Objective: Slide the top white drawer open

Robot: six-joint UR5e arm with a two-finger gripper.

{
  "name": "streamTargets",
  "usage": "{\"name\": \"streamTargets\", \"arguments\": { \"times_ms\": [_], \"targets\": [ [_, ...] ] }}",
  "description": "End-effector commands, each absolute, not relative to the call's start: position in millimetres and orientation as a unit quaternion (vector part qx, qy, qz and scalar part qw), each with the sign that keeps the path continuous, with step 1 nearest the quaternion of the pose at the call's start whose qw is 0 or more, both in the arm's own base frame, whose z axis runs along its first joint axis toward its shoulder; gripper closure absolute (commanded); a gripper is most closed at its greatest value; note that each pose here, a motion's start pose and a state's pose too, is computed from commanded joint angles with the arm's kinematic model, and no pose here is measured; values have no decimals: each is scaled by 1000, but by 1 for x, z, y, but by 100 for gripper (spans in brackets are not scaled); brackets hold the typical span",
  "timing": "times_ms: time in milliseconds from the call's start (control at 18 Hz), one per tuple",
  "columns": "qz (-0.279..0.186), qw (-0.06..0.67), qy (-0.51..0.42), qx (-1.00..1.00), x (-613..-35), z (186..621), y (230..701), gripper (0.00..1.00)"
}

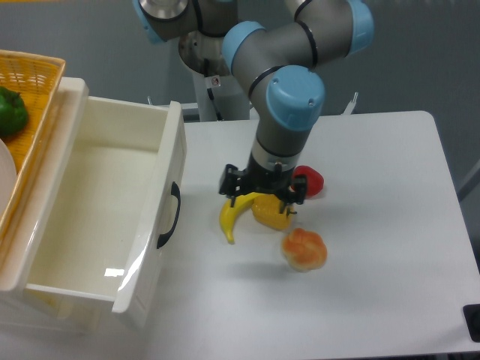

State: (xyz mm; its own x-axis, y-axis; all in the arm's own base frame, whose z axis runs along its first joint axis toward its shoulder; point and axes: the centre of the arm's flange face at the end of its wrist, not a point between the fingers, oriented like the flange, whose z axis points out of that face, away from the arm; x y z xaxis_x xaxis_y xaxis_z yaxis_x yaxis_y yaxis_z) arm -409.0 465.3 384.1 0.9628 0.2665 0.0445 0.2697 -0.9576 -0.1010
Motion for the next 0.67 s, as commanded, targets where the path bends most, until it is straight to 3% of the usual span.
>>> {"name": "streamTargets", "arguments": {
  "times_ms": [333, 667],
  "targets": [
    [20, 25, -14, -999, -414, 386, 460, 0],
    [32, 33, -13, -999, -418, 389, 459, 0]
  ]
}}
